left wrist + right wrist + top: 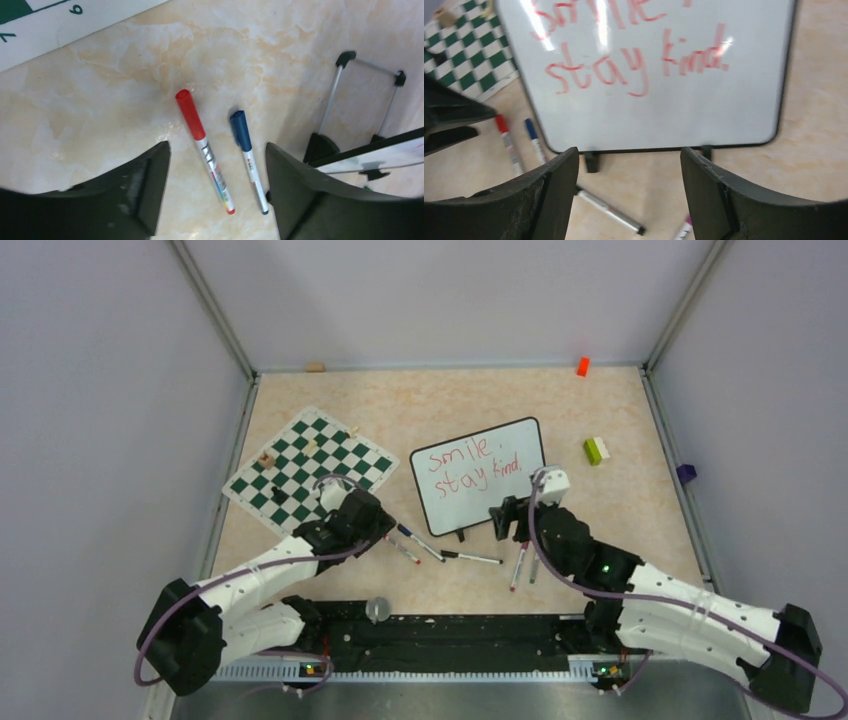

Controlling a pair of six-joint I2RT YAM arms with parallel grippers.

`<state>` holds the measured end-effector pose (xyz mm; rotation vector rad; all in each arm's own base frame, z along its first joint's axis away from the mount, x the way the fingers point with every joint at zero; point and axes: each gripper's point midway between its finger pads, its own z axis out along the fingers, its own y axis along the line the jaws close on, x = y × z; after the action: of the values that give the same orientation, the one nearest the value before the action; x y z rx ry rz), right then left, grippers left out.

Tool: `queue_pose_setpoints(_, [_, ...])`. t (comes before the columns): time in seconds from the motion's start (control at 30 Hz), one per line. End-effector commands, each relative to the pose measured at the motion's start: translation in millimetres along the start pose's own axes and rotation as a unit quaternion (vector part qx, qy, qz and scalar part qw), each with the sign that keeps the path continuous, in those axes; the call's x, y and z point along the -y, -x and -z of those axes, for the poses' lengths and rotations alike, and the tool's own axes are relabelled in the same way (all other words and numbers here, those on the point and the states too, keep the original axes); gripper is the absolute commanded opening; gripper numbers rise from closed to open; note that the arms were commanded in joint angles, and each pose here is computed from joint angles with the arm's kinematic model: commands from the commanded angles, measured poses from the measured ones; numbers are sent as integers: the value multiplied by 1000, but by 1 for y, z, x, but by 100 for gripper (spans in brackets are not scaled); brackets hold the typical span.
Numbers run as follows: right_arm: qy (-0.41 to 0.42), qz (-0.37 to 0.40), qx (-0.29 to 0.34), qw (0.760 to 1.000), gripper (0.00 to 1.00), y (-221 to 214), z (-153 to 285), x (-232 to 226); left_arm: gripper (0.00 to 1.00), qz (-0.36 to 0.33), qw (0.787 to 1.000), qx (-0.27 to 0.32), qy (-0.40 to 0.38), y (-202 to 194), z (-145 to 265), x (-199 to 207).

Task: Write a sentence on the whiteboard
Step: Place the whiteboard marker at the center of the board, then reset both arms

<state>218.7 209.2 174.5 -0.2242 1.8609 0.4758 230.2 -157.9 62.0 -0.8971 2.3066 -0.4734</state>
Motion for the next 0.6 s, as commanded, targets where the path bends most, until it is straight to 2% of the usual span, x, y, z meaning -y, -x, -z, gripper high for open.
queue_pose_setpoints(0.0, [-145, -24, 4, 989, 71, -9, 19, 85, 92, -135, 989, 31, -46, 21, 13, 23])
queue_pose_setpoints(0.03, [-156, -37, 13, 987, 71, -7, 23, 96, 98, -147, 987, 33, -50, 22, 16, 24])
queue_pose_setpoints(0.13, [-186, -60, 57, 979, 70, -2, 29, 119, 99, -179, 981, 51, -62, 31, 24, 28])
queue_pose_setpoints(0.2, [-196, -39, 94, 975, 70, 10, 32, 127, 99, -200, 975, 64, -72, 38, 32, 32])
queue_pose_setpoints(0.27, [-229, -8, 128, 965, 70, 18, 36, 142, 89, -231, 965, 79, -95, 45, 40, 41])
queue_pose_setpoints(0.33, [-246, 3, 142, 959, 72, 19, 38, 151, 98, -252, 956, 98, -112, 51, 46, 45])
queue_pose_setpoints(0.43, [-268, 30, 151, 951, 75, 19, 39, 166, 99, -301, 929, 156, -147, 66, 53, 53])
queue_pose_setpoints(0.5, [-271, 40, 156, 949, 77, 18, 38, 171, 99, -338, 905, 207, -157, 79, 54, 55])
queue_pose_setpoints(0.53, [-273, 49, 169, 946, 78, 22, 39, 173, 99, -334, 897, 244, -154, 90, 54, 56])
queue_pose_setpoints(0.57, [-268, 55, 191, 943, 86, 28, 38, 173, 99, -336, 892, 269, -140, 96, 49, 47])
